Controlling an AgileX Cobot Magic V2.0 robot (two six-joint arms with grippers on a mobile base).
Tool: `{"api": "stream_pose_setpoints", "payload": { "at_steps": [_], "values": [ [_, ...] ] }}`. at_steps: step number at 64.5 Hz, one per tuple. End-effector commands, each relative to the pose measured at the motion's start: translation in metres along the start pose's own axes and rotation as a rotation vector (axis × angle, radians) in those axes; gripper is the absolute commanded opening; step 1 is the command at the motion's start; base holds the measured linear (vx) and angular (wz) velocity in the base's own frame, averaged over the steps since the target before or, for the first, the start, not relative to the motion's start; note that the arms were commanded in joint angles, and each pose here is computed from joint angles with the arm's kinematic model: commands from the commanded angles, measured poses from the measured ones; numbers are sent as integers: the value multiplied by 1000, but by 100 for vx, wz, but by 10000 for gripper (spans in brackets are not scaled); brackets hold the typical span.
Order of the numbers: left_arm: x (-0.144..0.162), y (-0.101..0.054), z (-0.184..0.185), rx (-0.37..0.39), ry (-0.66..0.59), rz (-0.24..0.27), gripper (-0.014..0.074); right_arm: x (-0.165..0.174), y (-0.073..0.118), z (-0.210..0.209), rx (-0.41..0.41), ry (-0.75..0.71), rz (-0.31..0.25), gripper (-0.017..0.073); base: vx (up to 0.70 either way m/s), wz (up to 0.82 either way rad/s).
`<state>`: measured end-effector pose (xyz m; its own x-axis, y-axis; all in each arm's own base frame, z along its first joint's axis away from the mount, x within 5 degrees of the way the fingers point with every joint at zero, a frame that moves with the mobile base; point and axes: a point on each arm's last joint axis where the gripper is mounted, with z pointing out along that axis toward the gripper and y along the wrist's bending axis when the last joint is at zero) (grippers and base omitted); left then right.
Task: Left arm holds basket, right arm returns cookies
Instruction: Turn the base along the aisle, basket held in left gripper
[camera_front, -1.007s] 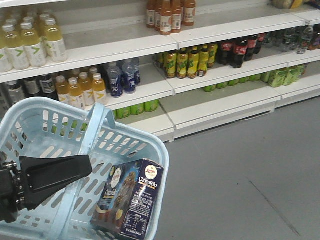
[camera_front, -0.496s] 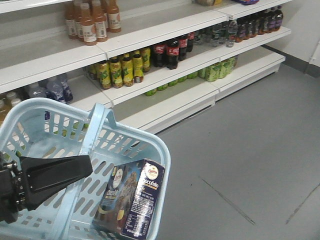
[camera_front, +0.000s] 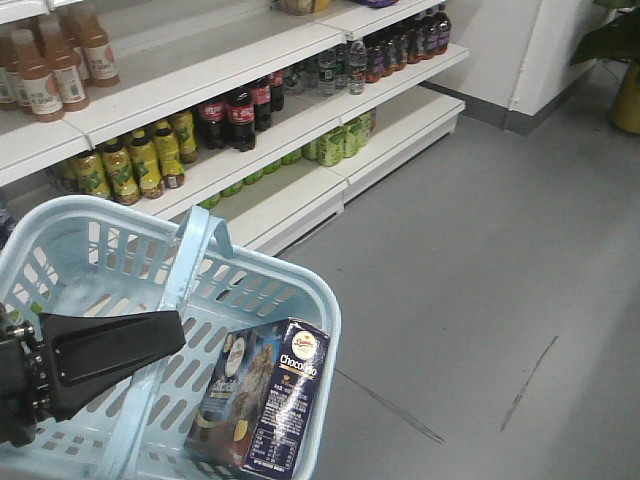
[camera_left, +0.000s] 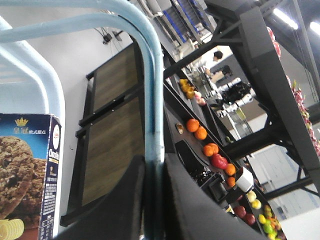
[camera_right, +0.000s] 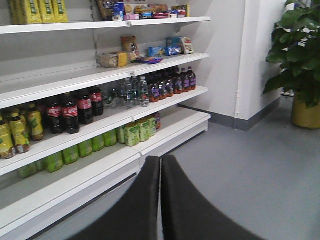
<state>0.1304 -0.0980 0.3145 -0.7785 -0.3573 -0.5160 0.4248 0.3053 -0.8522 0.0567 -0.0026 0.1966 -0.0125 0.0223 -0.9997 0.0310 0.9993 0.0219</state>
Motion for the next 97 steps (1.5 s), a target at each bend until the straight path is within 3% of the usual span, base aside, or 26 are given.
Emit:
{"api": "stream_pose_setpoints", "payload": {
  "at_steps": [1, 97],
  "values": [
    [-9, -19, -2, 114, -58, -24, -7, 0, 2, 0, -16, -63, -20, -3, 13, -37],
    [-9, -19, -2, 113, -59, -24, -7, 0, 2, 0, -16, -63, -20, -3, 18, -33]
  ]
}}
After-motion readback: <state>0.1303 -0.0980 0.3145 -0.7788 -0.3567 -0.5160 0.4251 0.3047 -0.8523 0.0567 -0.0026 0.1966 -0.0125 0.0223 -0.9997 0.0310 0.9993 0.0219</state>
